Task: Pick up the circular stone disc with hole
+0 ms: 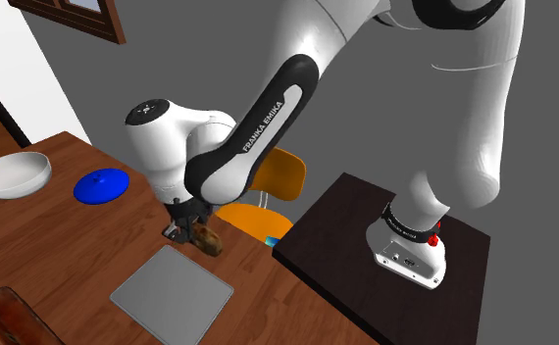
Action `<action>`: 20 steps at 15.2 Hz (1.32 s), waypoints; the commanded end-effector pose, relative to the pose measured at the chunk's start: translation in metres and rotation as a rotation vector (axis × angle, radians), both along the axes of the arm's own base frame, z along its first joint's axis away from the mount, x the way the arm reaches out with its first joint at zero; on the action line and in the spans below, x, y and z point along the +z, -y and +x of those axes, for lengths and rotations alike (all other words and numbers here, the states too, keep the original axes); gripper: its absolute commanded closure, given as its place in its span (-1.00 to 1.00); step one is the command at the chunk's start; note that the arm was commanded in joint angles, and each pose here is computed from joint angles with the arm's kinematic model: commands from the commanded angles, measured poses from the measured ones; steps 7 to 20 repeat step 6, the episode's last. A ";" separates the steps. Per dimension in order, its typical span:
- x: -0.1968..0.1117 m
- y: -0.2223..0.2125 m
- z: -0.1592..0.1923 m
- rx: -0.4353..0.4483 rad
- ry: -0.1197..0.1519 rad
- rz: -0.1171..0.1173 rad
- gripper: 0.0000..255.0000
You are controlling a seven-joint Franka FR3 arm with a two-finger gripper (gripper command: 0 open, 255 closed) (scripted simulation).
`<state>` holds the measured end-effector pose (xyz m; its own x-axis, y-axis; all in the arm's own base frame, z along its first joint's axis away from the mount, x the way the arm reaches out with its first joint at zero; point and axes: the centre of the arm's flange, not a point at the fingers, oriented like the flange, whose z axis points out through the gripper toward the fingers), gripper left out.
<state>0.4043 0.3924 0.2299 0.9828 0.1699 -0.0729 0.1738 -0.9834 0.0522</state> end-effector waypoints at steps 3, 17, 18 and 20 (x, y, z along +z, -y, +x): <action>0.022 0.001 0.000 0.000 0.000 0.000 1.00; 0.028 0.001 0.000 0.000 0.000 0.000 1.00; 0.028 0.001 0.000 0.000 0.000 0.000 1.00; 0.028 0.001 0.000 0.000 0.000 0.000 1.00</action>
